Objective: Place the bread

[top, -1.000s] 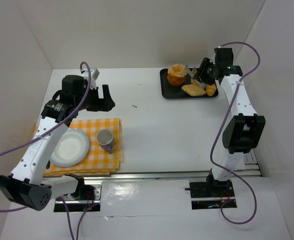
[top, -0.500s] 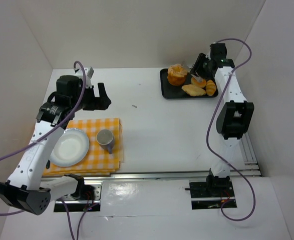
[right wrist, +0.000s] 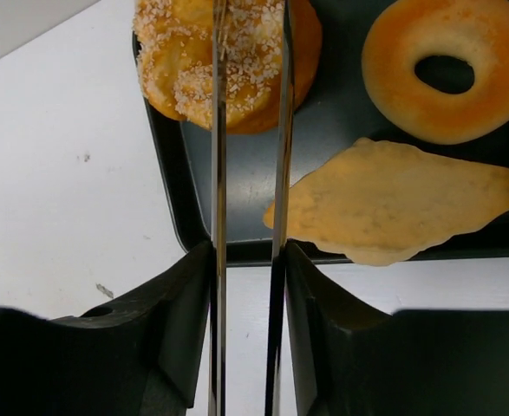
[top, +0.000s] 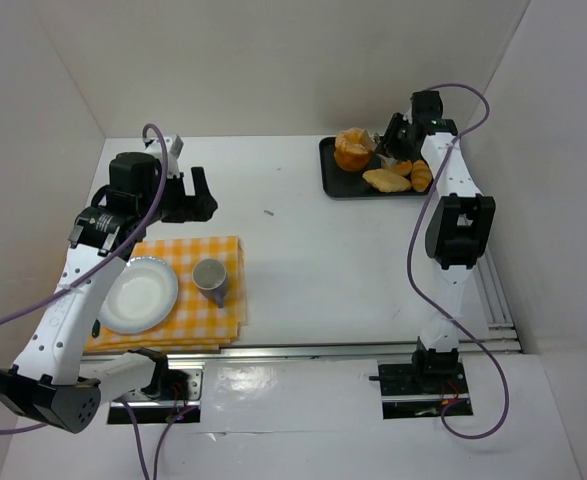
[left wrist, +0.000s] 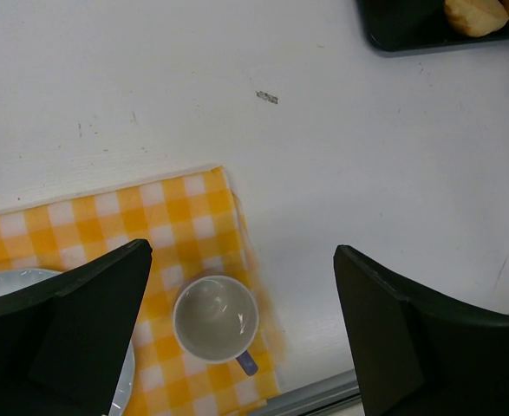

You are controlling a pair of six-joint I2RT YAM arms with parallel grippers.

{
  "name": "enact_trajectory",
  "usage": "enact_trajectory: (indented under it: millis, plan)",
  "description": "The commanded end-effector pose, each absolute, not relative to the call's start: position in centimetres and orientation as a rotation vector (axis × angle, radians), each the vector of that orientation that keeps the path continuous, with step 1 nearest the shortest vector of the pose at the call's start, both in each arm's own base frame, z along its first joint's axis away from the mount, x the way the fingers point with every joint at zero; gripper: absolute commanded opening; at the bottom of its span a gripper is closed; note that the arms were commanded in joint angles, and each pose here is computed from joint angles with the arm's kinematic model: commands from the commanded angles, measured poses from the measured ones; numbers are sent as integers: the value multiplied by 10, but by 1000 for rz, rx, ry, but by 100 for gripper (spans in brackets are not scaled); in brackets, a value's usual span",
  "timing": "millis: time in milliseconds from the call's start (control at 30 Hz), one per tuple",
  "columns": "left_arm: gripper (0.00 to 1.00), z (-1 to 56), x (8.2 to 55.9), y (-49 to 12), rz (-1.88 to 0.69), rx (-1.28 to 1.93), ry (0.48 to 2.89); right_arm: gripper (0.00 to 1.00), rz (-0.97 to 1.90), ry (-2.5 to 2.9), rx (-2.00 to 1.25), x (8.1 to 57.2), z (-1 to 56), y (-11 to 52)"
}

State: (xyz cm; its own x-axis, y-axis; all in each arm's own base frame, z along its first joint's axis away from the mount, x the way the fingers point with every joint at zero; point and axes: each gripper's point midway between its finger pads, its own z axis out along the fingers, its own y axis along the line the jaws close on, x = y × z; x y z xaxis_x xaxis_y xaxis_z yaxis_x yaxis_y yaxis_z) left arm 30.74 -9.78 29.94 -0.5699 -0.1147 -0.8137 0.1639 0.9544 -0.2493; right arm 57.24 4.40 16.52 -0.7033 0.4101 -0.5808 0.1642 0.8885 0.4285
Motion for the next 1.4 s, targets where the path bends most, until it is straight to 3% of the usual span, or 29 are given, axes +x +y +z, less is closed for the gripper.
enact_trajectory:
  millis: [0, 33, 67, 200, 500, 667, 800, 1167, 1367]
  plan:
    - [100, 318, 307, -93, -358, 16, 2095, 42, 502, 2287, 366, 578, 196, 56]
    - [100, 318, 306, -93, -358, 16, 2095, 37, 521, 2273, 353, 580, 199, 58]
    - [100, 321, 305, -91, -353, -1, 2086, 21, 526, 2262, 360, 580, 203, 59]
    - [100, 341, 305, -85, -334, -30, 2031, 0, 557, 2192, 333, 578, 236, 62]
    - [100, 377, 309, -67, -261, -86, 1895, 0, 652, 1989, 184, 555, 342, 107]
    - [100, 386, 328, -43, -193, -245, 1943, 0, 739, 1913, 17, 516, 397, 176]
    - [100, 405, 330, -41, -230, -256, 1893, 0, 839, 1894, -132, 476, 408, 250]
    - [100, 483, 295, -14, -234, -361, 1649, 0, 1254, 1925, -541, 350, 363, 475]
    - [100, 509, 285, -13, -231, -339, 1594, 0, 1378, 2003, -703, 298, 323, 529]
